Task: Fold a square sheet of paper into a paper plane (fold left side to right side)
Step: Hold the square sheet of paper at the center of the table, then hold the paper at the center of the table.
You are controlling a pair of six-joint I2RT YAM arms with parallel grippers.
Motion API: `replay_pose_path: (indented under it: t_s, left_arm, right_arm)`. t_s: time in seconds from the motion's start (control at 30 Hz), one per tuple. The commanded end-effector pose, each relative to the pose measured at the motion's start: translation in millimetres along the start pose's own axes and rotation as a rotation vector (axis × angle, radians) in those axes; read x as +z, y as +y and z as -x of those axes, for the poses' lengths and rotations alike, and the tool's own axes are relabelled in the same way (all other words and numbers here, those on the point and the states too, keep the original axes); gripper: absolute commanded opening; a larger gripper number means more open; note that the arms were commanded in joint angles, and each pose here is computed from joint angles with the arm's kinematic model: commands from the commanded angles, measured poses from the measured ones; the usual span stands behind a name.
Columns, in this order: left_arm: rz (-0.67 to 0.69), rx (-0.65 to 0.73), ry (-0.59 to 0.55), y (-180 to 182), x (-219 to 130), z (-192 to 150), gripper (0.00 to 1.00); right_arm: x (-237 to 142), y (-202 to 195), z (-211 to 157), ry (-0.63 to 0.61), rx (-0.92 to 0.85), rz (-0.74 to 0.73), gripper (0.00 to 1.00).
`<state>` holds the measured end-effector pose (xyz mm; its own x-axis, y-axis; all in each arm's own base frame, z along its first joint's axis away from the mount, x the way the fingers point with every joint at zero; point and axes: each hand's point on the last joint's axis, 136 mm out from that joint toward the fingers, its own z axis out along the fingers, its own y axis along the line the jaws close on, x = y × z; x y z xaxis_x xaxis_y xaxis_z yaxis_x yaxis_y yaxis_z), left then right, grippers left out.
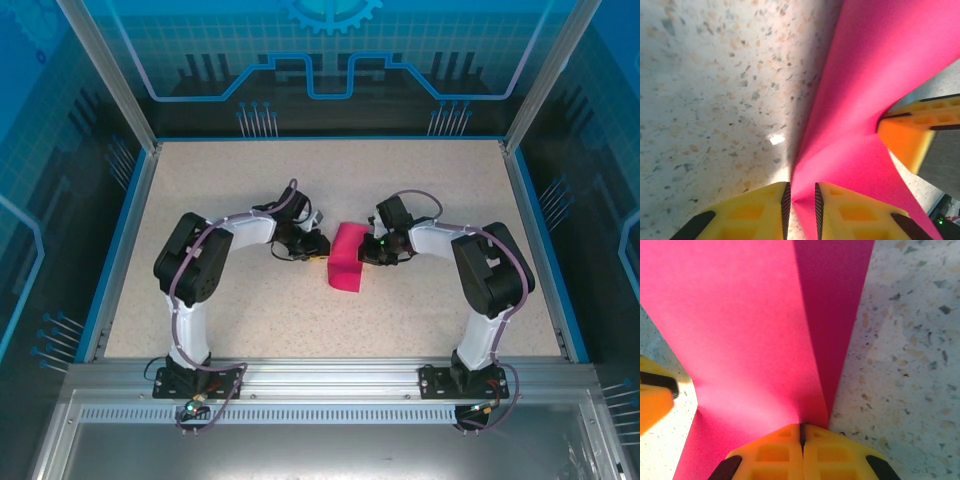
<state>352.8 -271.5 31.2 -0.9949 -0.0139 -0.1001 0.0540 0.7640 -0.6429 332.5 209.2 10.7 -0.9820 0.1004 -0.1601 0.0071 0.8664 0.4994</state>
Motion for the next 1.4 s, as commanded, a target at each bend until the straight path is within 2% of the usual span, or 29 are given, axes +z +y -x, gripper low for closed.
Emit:
replay_pose_path:
  t_s: [0.0,0.23,0.57,0.93,1.17,1.37]
  left_arm:
    - [-0.067,0.066,-0.028,-30,-14,1,0.23]
    - [-0.110,0.091,0.015,-53,15,-1,0.25]
    - [-0.038,0.062,0.071,-28,41,-15,0.26]
    - [-0.011,0.038,0.100,-10,46,-31,0.25]
    - [-0.010,0.039,0.093,-12,45,-28,0.25]
    - [-0.021,0.044,0.094,-14,43,-30,0.25]
  right_arm:
    - [15,-35,-44,0.139,0.031,-0.146,0.05]
    - [15,-32,-42,0.137,0.029,-0.133,0.06]
    - [7,-11,-32,0.094,-0.010,-0.062,0.06]
    - [-33,34,19,-0.051,-0.076,0.097,0.06]
    - [-9,40,38,-0.027,-0.058,0.113,0.06]
    - [16,31,41,0.021,-0.036,0.068,0.06]
